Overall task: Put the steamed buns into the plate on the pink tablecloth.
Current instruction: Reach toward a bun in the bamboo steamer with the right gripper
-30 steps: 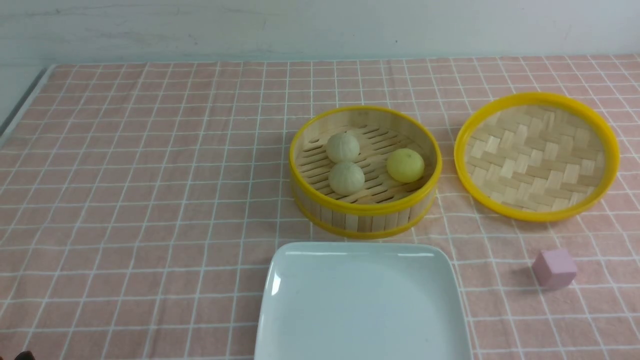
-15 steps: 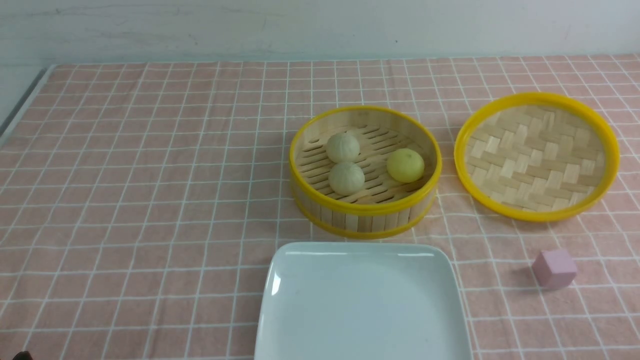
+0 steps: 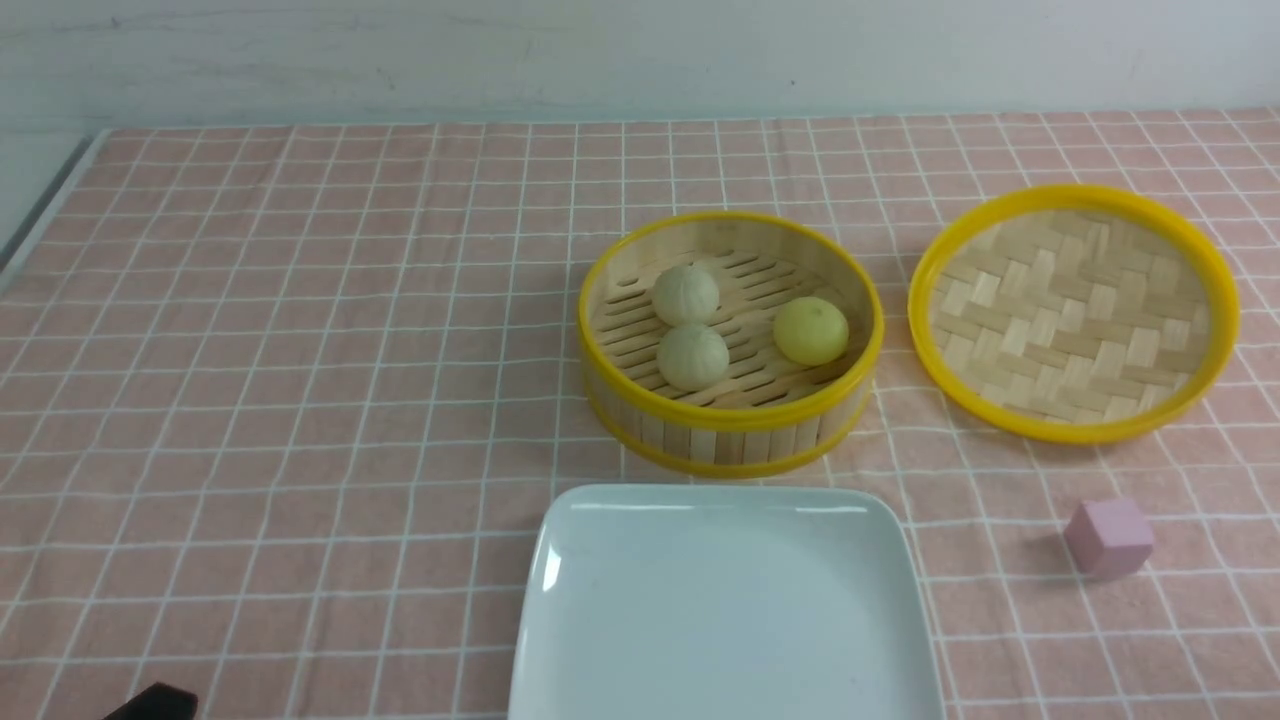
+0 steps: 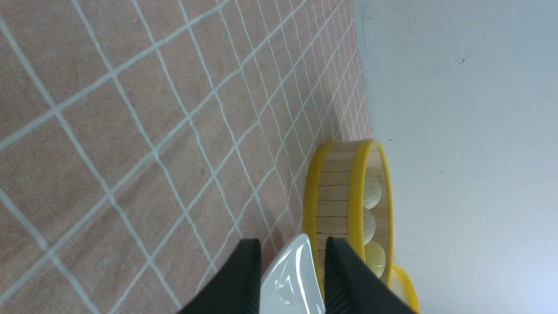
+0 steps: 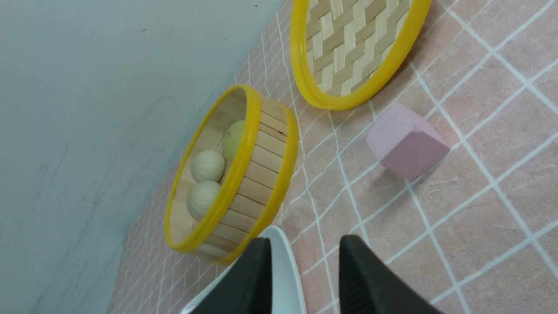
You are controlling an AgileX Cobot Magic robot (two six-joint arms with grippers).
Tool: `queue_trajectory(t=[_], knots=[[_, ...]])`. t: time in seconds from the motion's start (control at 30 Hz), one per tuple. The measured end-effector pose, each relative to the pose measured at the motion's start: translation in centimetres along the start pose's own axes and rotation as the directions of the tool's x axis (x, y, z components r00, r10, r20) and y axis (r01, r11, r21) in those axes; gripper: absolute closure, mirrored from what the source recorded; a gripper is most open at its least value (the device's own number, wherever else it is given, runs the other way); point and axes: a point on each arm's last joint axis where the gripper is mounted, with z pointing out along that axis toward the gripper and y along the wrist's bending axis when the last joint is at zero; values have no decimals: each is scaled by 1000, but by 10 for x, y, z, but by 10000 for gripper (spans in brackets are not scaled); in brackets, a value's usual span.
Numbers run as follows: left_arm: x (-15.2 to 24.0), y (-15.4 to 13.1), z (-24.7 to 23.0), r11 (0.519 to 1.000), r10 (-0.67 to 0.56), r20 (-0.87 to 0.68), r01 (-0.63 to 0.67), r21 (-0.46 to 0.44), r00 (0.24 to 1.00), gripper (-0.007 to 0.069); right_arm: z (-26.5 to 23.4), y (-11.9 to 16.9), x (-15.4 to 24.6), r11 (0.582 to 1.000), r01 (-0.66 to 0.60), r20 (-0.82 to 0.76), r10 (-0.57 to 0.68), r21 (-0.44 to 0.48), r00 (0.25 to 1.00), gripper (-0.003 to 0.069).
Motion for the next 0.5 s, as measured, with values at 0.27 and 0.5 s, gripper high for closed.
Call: queue_trajectory(t=[0.27, 0.5], knots=[[-1, -29, -13, 977, 205, -13, -204, 58, 979, 459, -9, 25, -15, 993, 98, 62, -93, -71, 994, 505], [-11, -93, -35, 847, 532, -69, -532, 16, 844, 619, -16, 83, -52, 878, 478, 37, -478, 19, 877, 670]])
